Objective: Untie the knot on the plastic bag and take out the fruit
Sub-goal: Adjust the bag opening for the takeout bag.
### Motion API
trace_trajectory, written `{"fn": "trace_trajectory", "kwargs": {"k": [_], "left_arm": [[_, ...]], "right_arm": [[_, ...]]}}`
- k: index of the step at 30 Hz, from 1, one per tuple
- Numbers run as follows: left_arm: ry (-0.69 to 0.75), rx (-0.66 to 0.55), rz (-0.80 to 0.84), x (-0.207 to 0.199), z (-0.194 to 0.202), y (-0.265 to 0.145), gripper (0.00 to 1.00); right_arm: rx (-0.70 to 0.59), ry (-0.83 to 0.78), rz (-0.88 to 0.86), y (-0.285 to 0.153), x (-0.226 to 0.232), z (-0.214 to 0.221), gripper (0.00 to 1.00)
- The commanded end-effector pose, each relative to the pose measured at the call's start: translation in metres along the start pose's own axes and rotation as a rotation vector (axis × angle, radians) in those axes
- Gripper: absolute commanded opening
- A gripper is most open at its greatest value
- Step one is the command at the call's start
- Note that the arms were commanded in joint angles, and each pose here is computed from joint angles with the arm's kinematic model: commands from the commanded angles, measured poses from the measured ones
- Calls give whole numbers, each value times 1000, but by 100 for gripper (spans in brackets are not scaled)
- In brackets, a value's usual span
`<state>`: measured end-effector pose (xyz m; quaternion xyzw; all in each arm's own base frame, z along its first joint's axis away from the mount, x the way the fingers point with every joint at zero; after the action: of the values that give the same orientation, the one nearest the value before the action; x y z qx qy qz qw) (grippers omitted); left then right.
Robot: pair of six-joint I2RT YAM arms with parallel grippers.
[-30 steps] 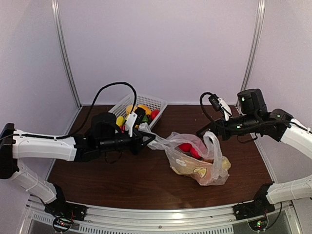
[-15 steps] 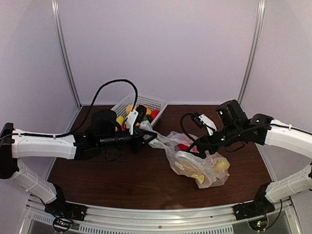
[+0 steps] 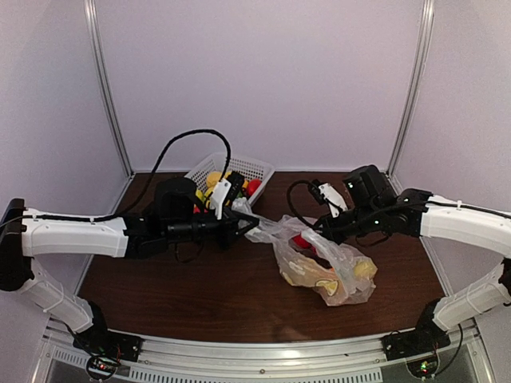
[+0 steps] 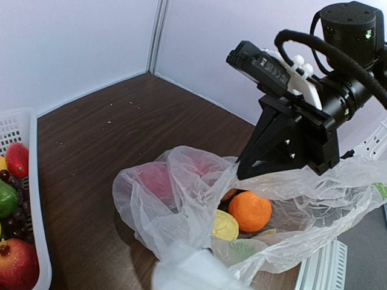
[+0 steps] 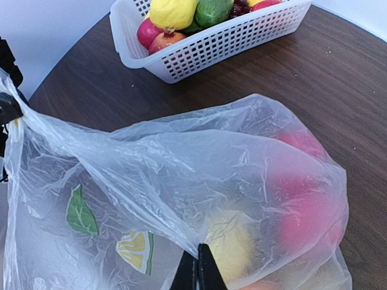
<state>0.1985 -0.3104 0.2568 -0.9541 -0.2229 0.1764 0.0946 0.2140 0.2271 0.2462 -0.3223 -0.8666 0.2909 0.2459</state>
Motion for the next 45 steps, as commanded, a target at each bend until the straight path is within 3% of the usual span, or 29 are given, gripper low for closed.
{"fn": "trace_trajectory", "kwargs": {"k": [1,4,8,13,20,26,28,32,38,45], "left_arm": [[40,-29,-46,0,-20,0,0],[63,-27,-77,1,-27,-1,0],[78,-20,-134,7,-35,-7,8],[73,-48,-196,17,-42,-22,11],[-6,-71,-238,22,-41,-31,20],[-188,-76,-36,11,-24,-18,46],[-233,-72,-11,8,-16,-12,60],[-355,-71,-12,12,3,-3,77],[-452,-86,63,6,7,21,88],[-527,-46,-69,16,15,44,94]], "right_arm": [[-106,4,186,-22,-11,-20,0],[-183,31,310,-53,-27,-35,0],[-324,69,448,-110,-43,-56,0],[-453,87,509,-157,-42,-69,0],[-445,124,394,-129,-43,-51,0],[-433,171,325,-104,-46,-40,0],[-443,173,322,-104,-45,-40,0],[-474,174,326,-112,-44,-41,0],[-479,175,328,-114,-44,-38,0],[-482,179,321,-114,-43,-36,0]]}}
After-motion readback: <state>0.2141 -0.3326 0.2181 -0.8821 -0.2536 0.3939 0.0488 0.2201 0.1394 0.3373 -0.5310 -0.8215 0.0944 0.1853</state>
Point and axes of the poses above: each gripper's point midway between its finger pads, its own y axis out along the fingers, its own x axis along the line the jaws close on, z = x × y, the point moved 9 cm from there along -y, back along the fingers, and after that the axes turned 2 degrees about -y, right-handed, at the moved point
